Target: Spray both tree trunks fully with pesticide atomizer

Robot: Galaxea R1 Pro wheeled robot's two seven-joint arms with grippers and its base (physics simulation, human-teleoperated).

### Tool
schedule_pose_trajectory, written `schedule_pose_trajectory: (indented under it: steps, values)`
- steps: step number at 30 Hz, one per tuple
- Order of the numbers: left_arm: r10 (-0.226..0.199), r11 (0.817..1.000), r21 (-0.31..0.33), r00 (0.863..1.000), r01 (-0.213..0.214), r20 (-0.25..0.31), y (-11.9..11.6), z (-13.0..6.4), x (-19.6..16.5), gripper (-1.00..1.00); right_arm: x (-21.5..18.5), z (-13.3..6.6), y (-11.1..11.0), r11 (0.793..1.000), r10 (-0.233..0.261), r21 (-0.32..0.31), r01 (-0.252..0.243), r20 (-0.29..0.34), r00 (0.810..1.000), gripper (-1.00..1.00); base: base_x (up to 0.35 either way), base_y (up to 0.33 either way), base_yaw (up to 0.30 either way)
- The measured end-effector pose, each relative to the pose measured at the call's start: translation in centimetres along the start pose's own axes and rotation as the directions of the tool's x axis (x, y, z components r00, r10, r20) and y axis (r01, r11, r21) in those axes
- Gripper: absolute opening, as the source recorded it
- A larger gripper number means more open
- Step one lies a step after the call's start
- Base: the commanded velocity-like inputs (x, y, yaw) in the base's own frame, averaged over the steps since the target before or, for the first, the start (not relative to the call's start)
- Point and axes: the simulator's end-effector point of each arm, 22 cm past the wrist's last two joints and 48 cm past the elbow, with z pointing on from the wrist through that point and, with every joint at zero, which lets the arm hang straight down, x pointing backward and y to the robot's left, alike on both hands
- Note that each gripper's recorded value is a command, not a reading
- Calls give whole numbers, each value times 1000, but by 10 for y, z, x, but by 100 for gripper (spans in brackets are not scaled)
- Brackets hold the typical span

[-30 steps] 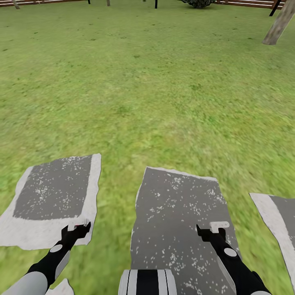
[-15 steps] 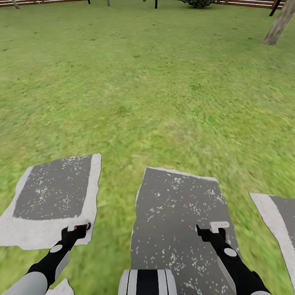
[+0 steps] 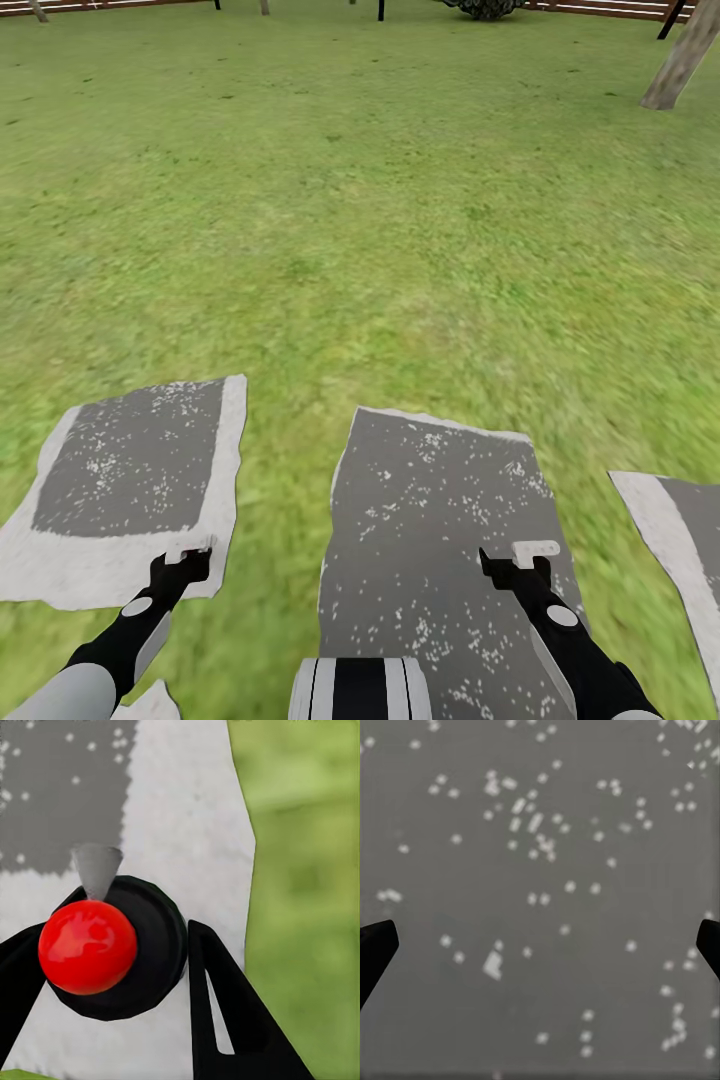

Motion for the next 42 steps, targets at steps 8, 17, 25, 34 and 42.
schedule_pose_trajectory:
  steps: [8,17,25,34,42]
  values:
    - [0,1000,0,1000,0,4,0,-1,-2,-100,-2,-1,-1,1000,0,1,0,5,1000,100,0,0,0]
    - [-4,1000,0,999,4,39,1,-8,-24,-100,-23,-8,-3,1000,1,4,-2,40,999,100,0,0,0]
    - [-8,1000,1,997,8,73,2,-14,-43,-100,-41,-14,-5,1000,4,6,-4,73,997,100,0,0,0]
    - [-13,1000,2,994,13,110,3,-23,-65,-100,-63,-23,-5,1000,4,3,-5,115,993,100,0,0,-13]
    - [-20,1000,5,988,20,153,3,-33,-89,-100,-90,-34,-10,1000,7,12,-10,186,982,100,0,0,-95]
